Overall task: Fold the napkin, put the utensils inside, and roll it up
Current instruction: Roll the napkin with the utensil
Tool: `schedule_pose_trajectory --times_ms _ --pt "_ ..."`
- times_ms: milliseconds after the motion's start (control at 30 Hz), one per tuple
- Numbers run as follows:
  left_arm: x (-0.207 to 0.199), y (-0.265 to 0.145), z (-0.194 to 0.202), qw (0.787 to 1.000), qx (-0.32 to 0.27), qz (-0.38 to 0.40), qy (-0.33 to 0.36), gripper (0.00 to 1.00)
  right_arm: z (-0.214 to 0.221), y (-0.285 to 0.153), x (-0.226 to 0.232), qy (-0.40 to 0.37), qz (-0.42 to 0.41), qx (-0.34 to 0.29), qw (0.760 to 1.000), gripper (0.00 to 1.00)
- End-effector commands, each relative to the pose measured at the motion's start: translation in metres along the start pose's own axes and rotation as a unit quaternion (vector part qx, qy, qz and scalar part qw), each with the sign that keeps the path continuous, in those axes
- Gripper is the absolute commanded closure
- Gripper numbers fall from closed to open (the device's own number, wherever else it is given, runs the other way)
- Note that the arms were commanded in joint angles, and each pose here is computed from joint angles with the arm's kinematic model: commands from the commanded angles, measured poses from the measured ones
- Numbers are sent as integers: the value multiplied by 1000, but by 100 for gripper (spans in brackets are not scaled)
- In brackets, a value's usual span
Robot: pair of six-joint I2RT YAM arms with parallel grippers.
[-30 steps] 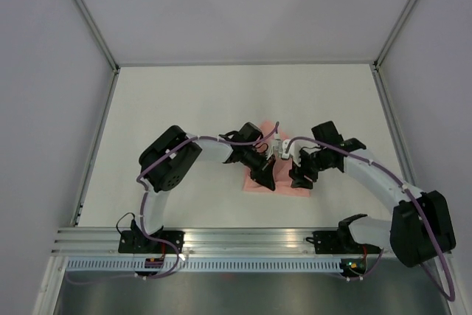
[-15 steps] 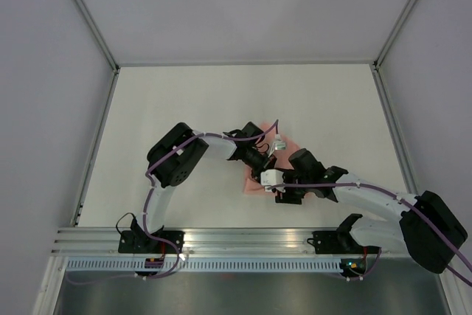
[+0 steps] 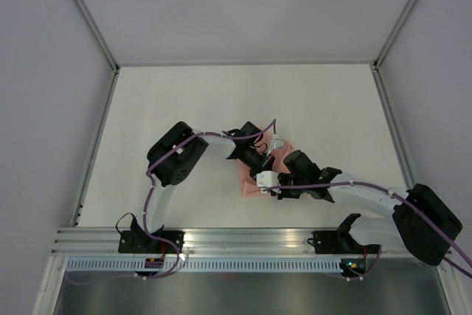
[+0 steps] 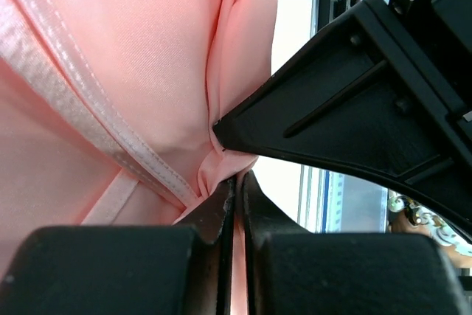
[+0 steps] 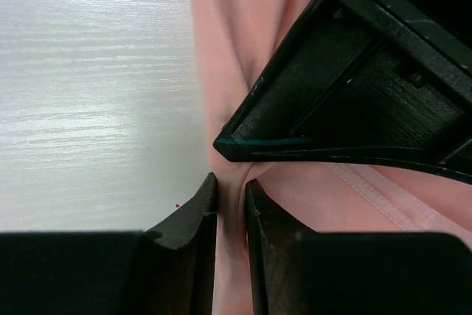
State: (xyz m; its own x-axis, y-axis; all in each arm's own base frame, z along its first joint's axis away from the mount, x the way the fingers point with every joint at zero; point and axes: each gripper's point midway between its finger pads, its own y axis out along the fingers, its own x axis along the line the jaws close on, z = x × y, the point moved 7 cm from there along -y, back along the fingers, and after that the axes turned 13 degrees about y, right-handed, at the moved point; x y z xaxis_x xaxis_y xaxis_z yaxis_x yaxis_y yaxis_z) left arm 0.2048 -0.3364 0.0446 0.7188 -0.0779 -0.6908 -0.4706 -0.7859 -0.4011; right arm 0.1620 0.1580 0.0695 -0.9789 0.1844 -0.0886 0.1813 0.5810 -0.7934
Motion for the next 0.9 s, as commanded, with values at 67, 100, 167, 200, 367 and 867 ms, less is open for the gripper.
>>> schedule_pose_trajectory --times_ms 67,100,167,200,367,867 --pt "12 -4 5 996 16 -80 -21 84 29 4 10 12 -24 69 997 85" --pt "8 -8 -5 996 5 -86 -7 82 29 4 11 16 -33 72 997 86" --pt "4 -14 -15 994 -7 -104 6 81 29 5 12 26 -60 80 995 91" --pt "3 -17 -18 993 -12 -115 9 80 29 6 12 30 -68 83 994 93" --pt "-5 -30 -29 984 -45 -169 44 79 29 5 5 81 -146 99 981 99" --pt "-40 -102 -31 862 -244 -428 117 78 34 16 -29 197 -322 121 918 99"
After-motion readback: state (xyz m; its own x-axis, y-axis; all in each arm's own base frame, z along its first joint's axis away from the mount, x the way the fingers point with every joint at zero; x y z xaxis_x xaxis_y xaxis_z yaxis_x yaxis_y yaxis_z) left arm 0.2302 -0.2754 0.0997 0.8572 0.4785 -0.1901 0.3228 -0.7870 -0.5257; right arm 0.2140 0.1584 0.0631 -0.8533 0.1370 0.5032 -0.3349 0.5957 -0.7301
